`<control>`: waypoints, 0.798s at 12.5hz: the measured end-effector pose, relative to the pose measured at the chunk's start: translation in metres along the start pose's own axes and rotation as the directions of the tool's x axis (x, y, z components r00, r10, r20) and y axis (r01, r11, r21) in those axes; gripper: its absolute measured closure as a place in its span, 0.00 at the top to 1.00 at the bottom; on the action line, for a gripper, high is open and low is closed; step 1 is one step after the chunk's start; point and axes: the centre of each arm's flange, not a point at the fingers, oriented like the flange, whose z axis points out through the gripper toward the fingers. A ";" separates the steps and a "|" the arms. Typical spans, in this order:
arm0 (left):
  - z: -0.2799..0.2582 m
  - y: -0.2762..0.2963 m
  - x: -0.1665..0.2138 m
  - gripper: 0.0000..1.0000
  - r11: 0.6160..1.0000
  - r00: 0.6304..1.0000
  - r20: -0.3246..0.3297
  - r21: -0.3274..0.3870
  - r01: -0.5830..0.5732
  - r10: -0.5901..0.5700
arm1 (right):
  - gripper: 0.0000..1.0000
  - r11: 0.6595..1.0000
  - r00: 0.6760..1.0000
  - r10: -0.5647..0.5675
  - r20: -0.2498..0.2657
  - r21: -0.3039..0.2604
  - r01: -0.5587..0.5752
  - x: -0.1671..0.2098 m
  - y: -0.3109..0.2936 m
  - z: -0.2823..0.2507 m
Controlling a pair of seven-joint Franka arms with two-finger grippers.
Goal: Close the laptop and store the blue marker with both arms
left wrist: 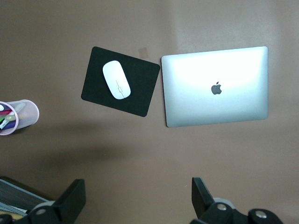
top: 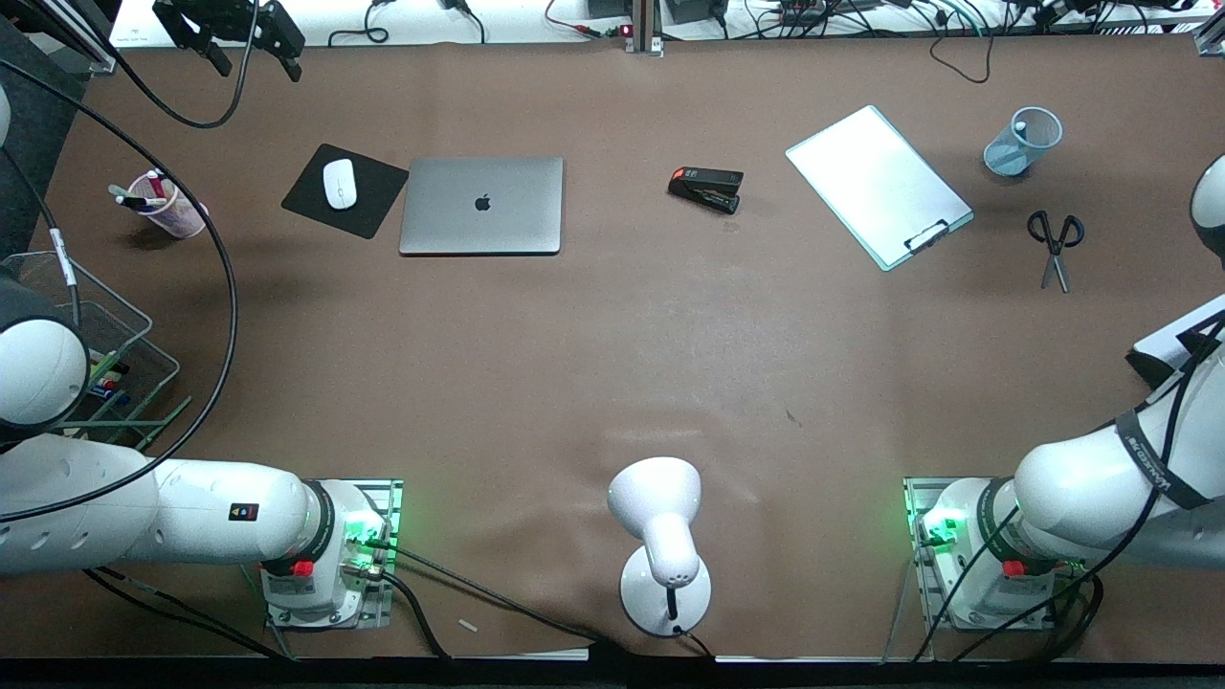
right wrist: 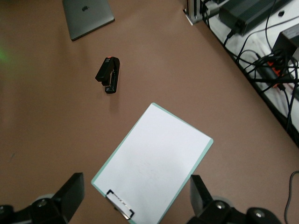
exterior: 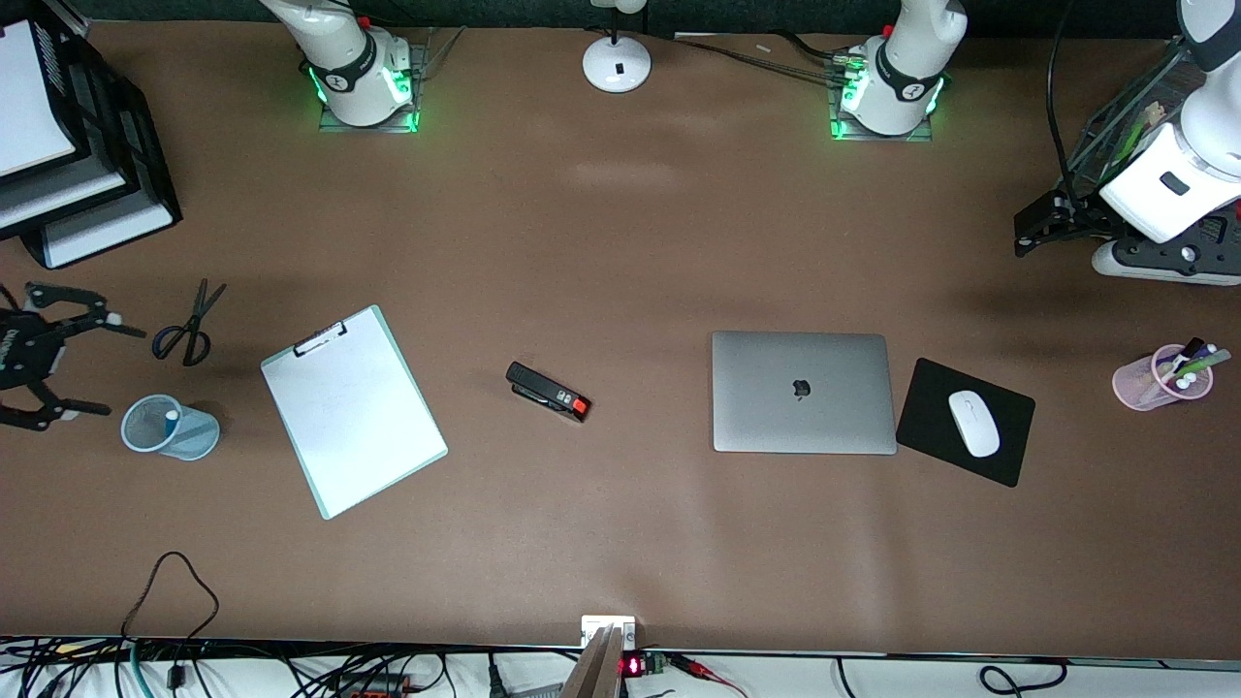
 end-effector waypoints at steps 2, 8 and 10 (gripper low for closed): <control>0.000 0.000 0.000 1.00 1.000 1.000 0.000 0.000 0.000 0.000 | 1.00 0.994 0.994 0.109 0.022 -0.006 -0.109 0.022 -0.018 -0.001; 0.000 -0.001 0.000 1.00 1.000 1.000 0.000 0.000 0.001 -0.001 | 1.00 0.871 0.857 0.491 0.155 -0.058 -0.489 0.045 -0.060 0.024; 0.000 -0.001 0.000 1.00 1.000 1.000 0.000 0.000 0.002 -0.002 | 1.00 0.790 0.764 0.613 0.202 -0.132 -0.599 0.061 -0.077 0.037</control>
